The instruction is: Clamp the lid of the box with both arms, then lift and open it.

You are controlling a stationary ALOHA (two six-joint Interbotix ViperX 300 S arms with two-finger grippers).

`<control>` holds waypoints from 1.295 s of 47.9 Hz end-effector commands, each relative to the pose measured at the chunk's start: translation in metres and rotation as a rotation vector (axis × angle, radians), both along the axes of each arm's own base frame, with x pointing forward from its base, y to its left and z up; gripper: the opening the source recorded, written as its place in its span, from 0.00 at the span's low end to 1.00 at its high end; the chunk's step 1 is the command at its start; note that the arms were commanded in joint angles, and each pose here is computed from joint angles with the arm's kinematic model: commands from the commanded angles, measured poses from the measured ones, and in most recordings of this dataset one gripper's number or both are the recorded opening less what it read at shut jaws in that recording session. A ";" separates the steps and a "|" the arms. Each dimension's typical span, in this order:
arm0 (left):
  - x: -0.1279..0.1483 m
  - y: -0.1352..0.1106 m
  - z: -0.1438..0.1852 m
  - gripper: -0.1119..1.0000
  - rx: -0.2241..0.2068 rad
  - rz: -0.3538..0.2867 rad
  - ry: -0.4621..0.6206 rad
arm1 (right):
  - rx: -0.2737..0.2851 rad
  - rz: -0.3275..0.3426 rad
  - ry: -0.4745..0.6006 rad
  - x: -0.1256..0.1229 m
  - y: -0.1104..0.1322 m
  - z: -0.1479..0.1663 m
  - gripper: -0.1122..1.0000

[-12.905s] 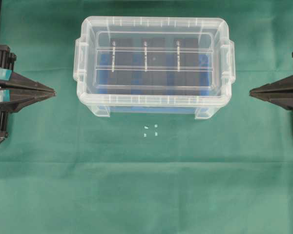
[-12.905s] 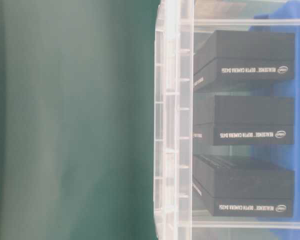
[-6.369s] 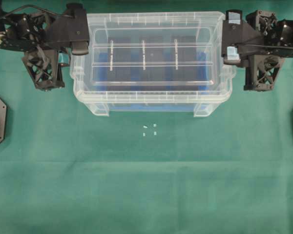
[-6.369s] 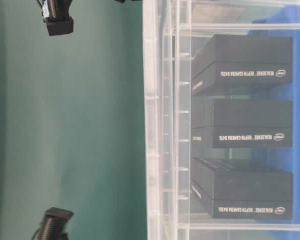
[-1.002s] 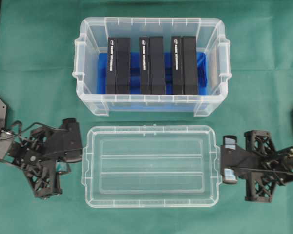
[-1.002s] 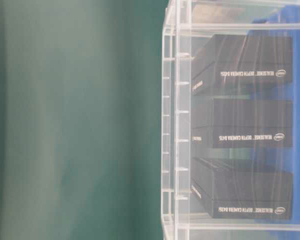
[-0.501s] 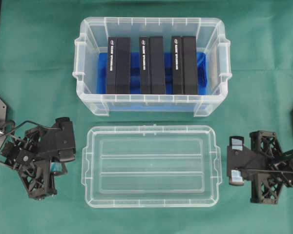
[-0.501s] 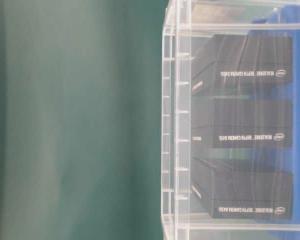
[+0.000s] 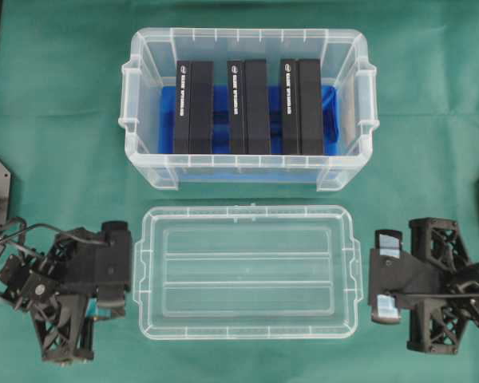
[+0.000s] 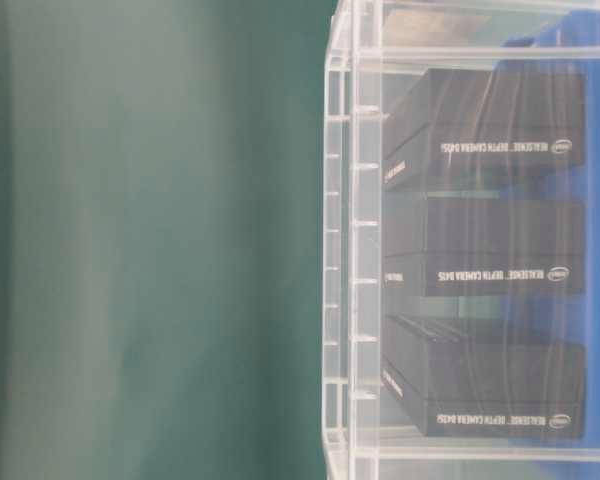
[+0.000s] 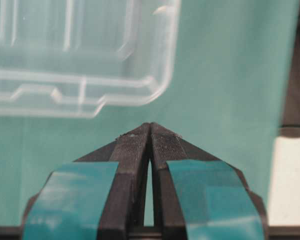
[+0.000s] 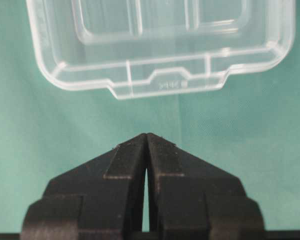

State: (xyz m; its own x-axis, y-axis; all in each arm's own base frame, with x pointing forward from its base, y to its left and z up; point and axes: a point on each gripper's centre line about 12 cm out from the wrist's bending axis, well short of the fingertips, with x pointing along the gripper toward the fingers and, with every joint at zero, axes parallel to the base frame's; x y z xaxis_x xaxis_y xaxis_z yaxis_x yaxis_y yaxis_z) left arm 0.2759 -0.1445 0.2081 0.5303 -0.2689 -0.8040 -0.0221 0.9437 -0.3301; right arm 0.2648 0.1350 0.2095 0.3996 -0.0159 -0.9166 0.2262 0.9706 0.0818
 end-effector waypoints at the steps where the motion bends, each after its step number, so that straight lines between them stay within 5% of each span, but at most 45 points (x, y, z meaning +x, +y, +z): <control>1: 0.007 -0.009 0.033 0.11 -0.017 -0.034 -0.072 | 0.009 0.020 -0.062 0.004 0.008 0.028 0.10; 19: 0.017 -0.012 0.060 0.11 0.038 -0.108 -0.128 | -0.057 0.093 -0.159 0.010 0.015 0.050 0.10; 35: 0.027 0.009 0.082 0.11 0.104 -0.151 -0.243 | -0.134 0.149 -0.371 0.019 -0.004 0.084 0.10; 47: 0.032 0.033 0.113 0.11 0.189 -0.196 -0.434 | -0.217 0.119 -0.491 0.027 -0.034 0.107 0.10; 62: 0.031 0.088 0.144 0.11 0.313 -0.120 -0.603 | -0.317 0.028 -0.637 0.030 -0.091 0.134 0.10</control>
